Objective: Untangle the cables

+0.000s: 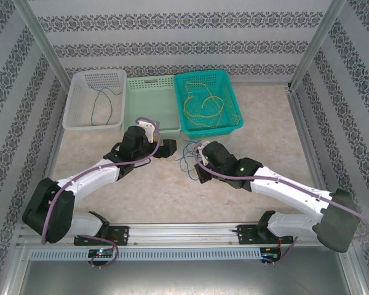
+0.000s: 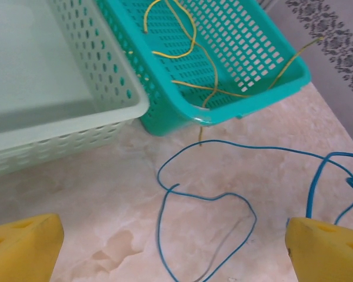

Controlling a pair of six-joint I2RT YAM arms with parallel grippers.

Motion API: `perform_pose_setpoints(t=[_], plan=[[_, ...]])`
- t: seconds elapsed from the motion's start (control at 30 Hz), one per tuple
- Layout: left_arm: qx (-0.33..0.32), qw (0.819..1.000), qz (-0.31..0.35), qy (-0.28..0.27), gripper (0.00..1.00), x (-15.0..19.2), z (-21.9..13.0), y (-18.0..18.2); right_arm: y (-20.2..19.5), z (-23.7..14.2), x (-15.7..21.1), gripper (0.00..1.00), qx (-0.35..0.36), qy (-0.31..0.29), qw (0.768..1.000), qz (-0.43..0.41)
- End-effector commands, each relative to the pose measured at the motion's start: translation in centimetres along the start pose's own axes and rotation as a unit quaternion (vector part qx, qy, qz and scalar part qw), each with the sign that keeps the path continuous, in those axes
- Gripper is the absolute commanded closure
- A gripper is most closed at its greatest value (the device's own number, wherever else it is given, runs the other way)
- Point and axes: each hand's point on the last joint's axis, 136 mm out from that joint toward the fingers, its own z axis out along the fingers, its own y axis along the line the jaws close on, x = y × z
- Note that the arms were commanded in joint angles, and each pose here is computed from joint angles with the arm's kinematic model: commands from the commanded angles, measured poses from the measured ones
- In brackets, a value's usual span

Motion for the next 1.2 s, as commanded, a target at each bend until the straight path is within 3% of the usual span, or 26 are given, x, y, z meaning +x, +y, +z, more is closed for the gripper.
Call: perform_pose_setpoints(t=[0.0, 0.17, 0.4, 0.63, 0.7, 0.93, 1.07, 1.17], plan=[[0.052, 0.998, 0.007, -0.028, 0.02, -1.5, -0.1, -2.4, 0.4, -1.4, -2.0, 1.00, -0.023, -0.053, 0.998, 0.010], [0.104, 0.993, -0.007, -0.061, 0.00, -3.3, -0.4, -4.5, 1.4, -2.2, -3.3, 1.00, -0.057, -0.088, 0.994, 0.009], [0.213, 0.977, 0.001, 0.001, 0.14, -2.2, 1.0, -8.3, 1.7, -1.4, -2.8, 1.00, -0.055, -0.067, 0.996, -0.006], [0.245, 0.969, 0.013, 0.019, 0.21, -1.7, 1.7, -9.9, 1.3, -1.3, -2.8, 1.00, -0.042, -0.068, 0.997, -0.011], [0.249, 0.968, 0.017, 0.024, 0.31, -1.5, 1.9, -10.2, 1.1, -1.3, -2.9, 1.00, -0.038, -0.070, 0.997, -0.011], [0.241, 0.970, 0.014, 0.016, 0.84, -1.4, 2.2, -9.9, -0.8, -2.0, -3.5, 1.00, -0.008, -0.106, 0.994, 0.035], [0.213, 0.977, 0.004, -0.016, 0.94, -2.0, 1.9, -8.9, -3.3, -2.8, -3.5, 1.00, 0.005, -0.155, 0.981, 0.116], [0.200, 0.978, -0.006, -0.049, 0.99, -2.8, 1.4, -8.3, -5.0, -3.2, -3.2, 1.00, -0.012, -0.207, 0.959, 0.196]])
